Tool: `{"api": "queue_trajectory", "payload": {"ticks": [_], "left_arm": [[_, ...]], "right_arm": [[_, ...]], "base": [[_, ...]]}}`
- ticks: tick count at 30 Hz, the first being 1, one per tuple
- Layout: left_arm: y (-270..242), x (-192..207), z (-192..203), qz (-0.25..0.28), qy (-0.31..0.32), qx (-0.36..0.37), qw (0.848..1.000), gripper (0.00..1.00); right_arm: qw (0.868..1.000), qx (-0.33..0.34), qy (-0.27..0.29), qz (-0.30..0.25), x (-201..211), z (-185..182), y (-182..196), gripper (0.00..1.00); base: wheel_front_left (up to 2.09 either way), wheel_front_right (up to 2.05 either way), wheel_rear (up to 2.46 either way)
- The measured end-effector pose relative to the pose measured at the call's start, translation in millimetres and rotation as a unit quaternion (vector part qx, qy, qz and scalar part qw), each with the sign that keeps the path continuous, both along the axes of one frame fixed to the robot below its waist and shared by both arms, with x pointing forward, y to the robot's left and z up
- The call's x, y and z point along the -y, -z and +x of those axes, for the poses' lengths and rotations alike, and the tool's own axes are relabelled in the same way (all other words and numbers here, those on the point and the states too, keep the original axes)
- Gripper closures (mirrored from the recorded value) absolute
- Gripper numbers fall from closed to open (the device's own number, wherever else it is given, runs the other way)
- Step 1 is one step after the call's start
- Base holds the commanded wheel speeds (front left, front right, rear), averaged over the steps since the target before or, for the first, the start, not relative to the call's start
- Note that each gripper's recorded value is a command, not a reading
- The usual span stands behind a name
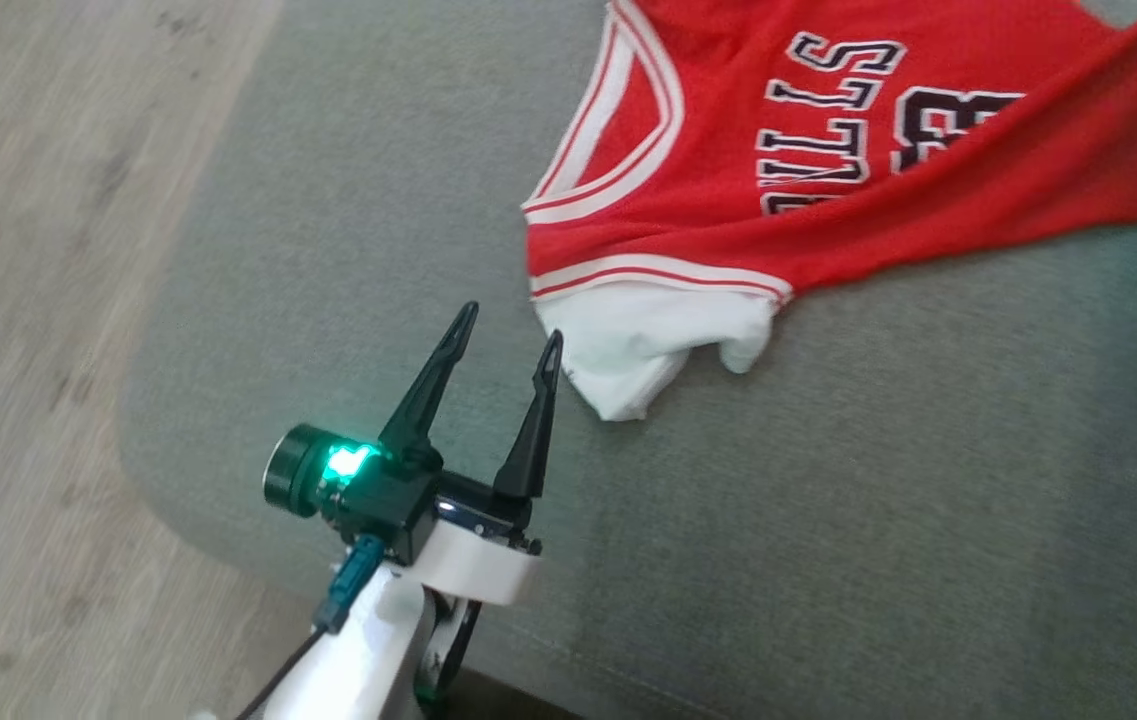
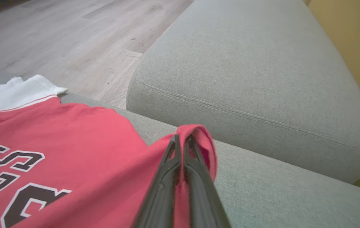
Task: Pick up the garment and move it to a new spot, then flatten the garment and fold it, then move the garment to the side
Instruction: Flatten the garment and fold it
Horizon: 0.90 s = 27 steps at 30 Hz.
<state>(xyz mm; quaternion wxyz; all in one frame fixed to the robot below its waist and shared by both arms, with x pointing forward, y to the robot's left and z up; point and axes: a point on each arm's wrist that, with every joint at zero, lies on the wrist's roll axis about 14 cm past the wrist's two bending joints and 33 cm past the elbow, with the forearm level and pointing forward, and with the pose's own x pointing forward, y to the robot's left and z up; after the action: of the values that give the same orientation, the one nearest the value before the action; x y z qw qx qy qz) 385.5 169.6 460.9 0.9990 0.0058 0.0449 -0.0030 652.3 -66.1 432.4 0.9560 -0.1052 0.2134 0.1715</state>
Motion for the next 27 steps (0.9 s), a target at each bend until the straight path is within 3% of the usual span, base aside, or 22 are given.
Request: {"api": "queue_trajectory", "payload": {"ticks": [1,6,13,20,27], "left_arm": [[0,0,0,0.000,0.000,0.000,1.000,0.00],[4,-9,1,0.000,-0.013,-0.007,1.000,0.00],[-2,2,8,-0.006,0.000,0.006,1.000,0.00],[-18,12,20,-0.010,0.022,0.034,0.999,0.00],[-19,35,23,-0.014,0.063,0.040,0.997,0.00]], "right_arm": [[1.000,0.000,0.000,0.000,0,0,0,0.00],[1.000,-0.016,0.004,-0.011,3,5,21,0.00],[0.999,0.030,0.018,0.024,8,-3,-1,0.00],[0.996,0.066,0.022,0.050,16,-46,-8,0.00],[0.982,0.113,0.075,0.131,31,-85,-40,0.00]], "base": [[0.00,0.00,0.00],[0.00,0.00,0.00],[0.00,0.00,0.00],[0.00,0.00,0.00],[0.00,0.00,0.00]]}}
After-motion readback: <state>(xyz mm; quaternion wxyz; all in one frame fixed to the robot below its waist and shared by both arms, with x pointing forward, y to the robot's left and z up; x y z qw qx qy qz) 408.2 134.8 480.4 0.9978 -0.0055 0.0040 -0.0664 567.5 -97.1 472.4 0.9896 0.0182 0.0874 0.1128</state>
